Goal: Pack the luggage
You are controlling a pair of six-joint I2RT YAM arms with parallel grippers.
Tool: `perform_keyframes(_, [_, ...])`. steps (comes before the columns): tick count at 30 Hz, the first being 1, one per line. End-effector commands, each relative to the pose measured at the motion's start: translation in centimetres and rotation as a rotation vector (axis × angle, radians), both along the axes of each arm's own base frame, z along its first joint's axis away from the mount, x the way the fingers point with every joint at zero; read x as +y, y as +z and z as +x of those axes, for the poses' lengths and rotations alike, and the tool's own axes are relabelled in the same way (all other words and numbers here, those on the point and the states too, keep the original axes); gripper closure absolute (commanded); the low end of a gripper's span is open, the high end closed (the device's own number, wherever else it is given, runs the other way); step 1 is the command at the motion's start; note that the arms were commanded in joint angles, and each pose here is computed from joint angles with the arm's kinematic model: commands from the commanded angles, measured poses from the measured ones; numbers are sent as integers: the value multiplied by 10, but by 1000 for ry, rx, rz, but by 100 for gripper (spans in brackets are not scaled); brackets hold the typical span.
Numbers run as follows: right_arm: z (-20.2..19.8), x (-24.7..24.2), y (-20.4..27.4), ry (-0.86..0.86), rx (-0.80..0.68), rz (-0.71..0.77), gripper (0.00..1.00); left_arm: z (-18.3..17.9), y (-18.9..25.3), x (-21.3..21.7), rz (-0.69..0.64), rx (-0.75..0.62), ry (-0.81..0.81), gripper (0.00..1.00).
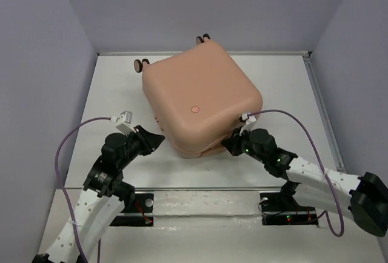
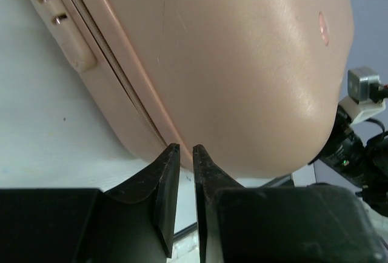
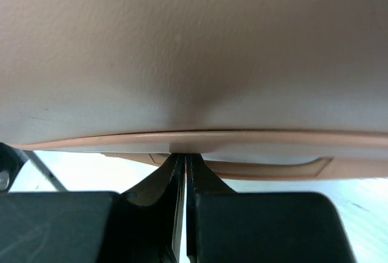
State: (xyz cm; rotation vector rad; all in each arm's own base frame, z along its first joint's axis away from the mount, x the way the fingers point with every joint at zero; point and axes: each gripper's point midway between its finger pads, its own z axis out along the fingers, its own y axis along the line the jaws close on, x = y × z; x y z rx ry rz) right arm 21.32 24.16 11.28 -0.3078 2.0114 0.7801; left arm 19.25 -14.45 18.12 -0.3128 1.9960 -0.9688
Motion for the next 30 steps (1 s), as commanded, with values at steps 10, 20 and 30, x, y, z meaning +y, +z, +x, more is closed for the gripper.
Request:
perform_keyframes(10, [-14, 9, 28, 147, 23, 1, 93, -6, -79, -66, 10, 117, -121, 77])
perform_keyframes(20, [-92, 68, 22, 401, 110, 30, 93, 36, -26, -107, -9, -81, -110, 77])
perform_keyframes(30, [-113, 160, 47, 364, -29, 81, 93, 65, 0, -147, -25, -152, -159, 79])
